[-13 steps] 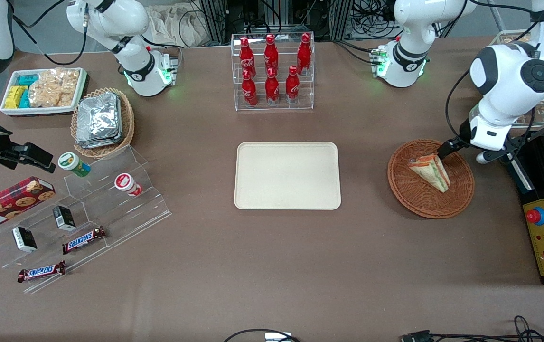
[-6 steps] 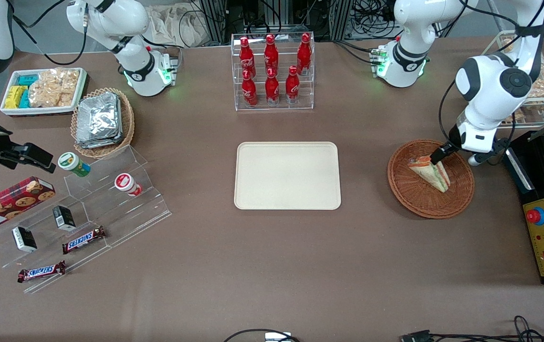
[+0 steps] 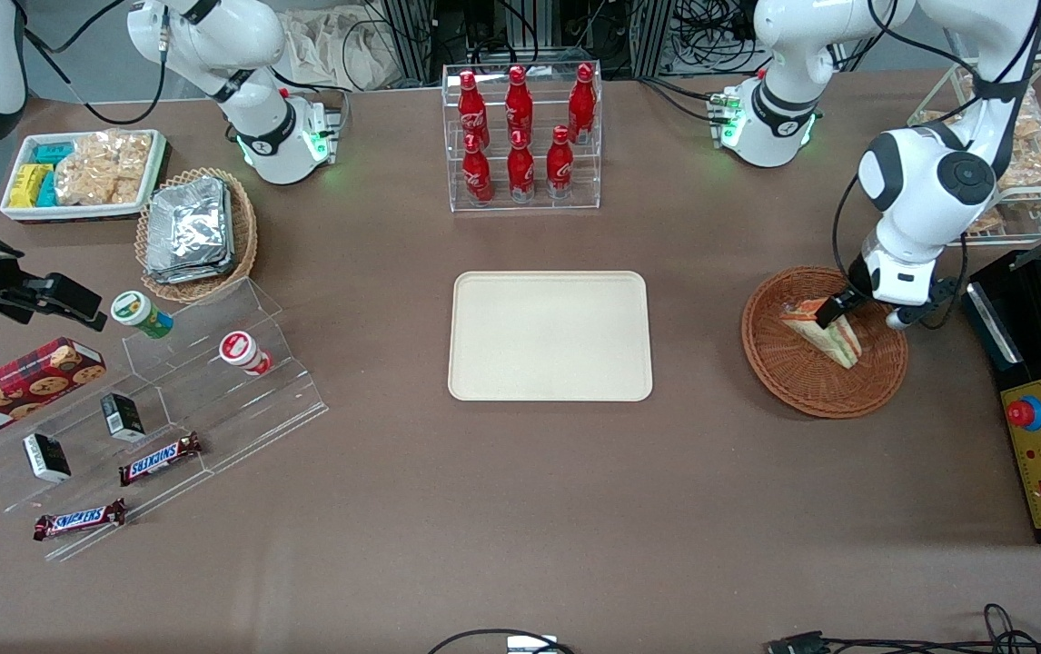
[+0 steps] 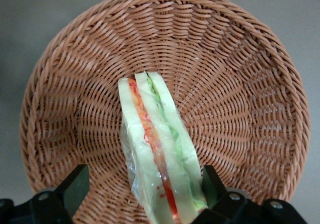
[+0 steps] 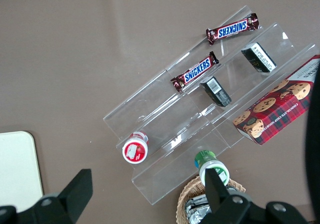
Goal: Place sandwich from basket to tray
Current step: 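Lower the open left gripper around the sandwich and close it, then lift the sandwich up out of the basket with the left gripper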
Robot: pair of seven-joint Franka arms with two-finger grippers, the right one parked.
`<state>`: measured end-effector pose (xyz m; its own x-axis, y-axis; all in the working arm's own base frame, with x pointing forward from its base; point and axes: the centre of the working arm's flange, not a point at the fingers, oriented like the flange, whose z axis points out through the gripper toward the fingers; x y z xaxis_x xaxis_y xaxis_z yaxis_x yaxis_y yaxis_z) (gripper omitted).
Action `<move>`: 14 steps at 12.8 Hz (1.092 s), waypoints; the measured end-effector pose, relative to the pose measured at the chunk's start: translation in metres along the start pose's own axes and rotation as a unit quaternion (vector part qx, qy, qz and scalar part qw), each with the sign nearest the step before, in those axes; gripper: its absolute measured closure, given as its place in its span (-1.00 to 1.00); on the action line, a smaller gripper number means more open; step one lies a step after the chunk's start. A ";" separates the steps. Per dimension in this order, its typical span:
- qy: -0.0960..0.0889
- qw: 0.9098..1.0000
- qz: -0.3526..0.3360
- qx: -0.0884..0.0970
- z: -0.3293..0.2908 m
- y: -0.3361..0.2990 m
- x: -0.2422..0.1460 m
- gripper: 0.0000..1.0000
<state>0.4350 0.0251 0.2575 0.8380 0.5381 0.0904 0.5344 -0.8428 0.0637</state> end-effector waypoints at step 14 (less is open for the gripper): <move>0.008 1.000 0.004 -0.009 0.027 0.009 -0.016 0.33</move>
<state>0.4291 0.0086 0.2300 0.8402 0.5318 0.1061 0.5258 -0.8468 0.0809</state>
